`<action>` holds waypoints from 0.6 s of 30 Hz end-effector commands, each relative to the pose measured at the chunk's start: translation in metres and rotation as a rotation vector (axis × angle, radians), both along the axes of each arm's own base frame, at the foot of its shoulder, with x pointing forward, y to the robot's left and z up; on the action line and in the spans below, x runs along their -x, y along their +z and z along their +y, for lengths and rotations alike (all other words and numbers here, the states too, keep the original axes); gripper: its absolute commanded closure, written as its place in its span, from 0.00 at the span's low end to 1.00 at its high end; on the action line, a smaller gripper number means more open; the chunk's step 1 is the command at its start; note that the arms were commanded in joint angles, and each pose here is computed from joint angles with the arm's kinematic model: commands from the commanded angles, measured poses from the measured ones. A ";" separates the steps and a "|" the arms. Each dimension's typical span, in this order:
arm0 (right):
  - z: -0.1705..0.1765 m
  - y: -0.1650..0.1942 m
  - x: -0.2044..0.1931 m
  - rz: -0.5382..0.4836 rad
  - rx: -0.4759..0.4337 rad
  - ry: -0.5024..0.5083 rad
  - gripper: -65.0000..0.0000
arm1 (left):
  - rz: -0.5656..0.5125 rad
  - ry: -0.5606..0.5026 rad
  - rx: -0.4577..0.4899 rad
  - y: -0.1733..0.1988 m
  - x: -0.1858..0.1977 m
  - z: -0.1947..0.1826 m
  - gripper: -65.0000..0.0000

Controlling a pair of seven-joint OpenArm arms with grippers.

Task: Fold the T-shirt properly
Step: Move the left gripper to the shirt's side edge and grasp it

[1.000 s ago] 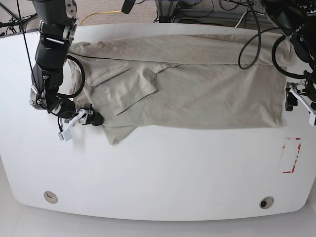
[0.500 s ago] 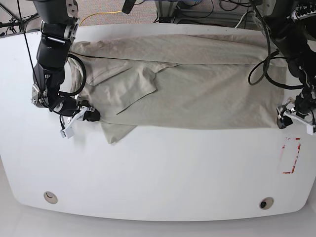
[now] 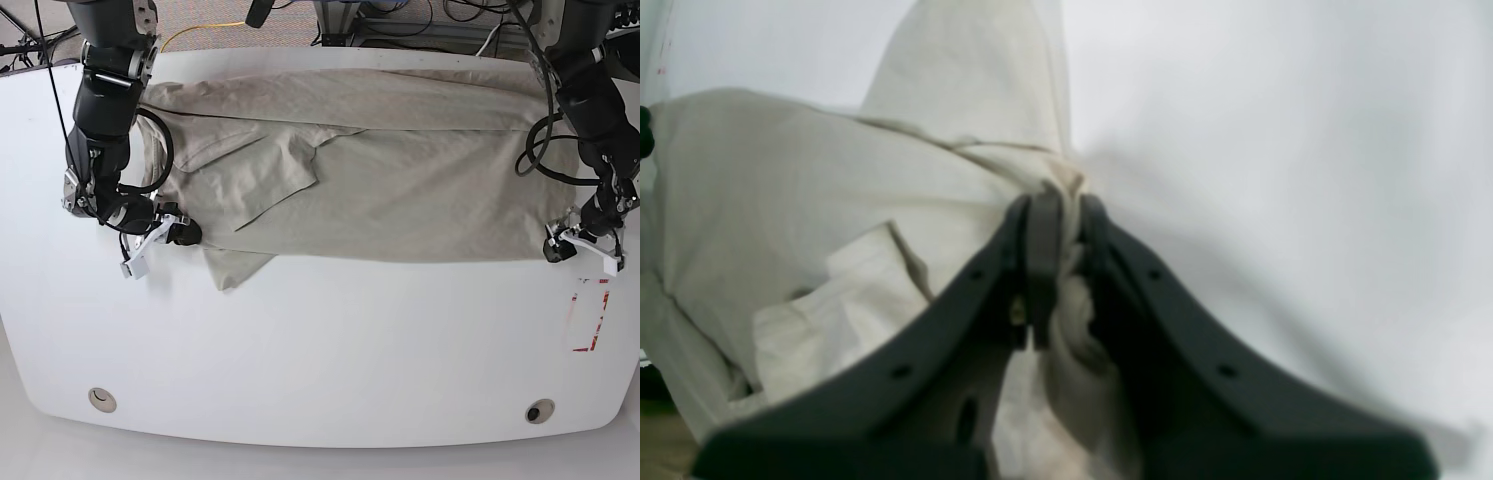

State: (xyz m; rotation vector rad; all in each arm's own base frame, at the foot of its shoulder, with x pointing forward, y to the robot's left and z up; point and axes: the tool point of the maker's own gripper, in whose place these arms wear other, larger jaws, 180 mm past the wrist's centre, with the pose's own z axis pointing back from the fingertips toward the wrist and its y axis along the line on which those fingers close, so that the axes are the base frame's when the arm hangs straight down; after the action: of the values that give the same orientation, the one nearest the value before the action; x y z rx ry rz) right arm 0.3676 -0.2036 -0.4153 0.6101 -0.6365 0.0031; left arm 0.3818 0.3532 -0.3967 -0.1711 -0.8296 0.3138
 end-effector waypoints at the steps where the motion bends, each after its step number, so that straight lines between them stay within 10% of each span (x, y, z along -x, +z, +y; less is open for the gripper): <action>1: -0.007 0.017 -0.013 -0.053 0.005 -0.008 0.93 | -0.034 -0.038 -0.028 0.014 -0.014 -0.002 0.23; 7: -0.007 0.016 -0.013 -0.051 0.007 -0.006 0.93 | -0.008 -0.091 -0.040 0.008 -0.016 -0.017 0.28; 16: -0.007 0.018 -0.015 -0.057 0.007 -0.006 0.94 | 0.007 -0.139 -0.037 0.000 -0.020 -0.038 1.00; 18: -0.007 0.019 -0.016 -0.058 0.009 -0.006 0.94 | 0.006 -0.142 -0.039 0.001 -0.020 -0.039 1.00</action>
State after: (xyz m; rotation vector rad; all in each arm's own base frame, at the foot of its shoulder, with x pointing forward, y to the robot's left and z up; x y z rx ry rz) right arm 0.3683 -0.2022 -0.4150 0.6133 -0.6383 0.0029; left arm 0.3950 0.3054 -0.4087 -0.2112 -0.7891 0.1753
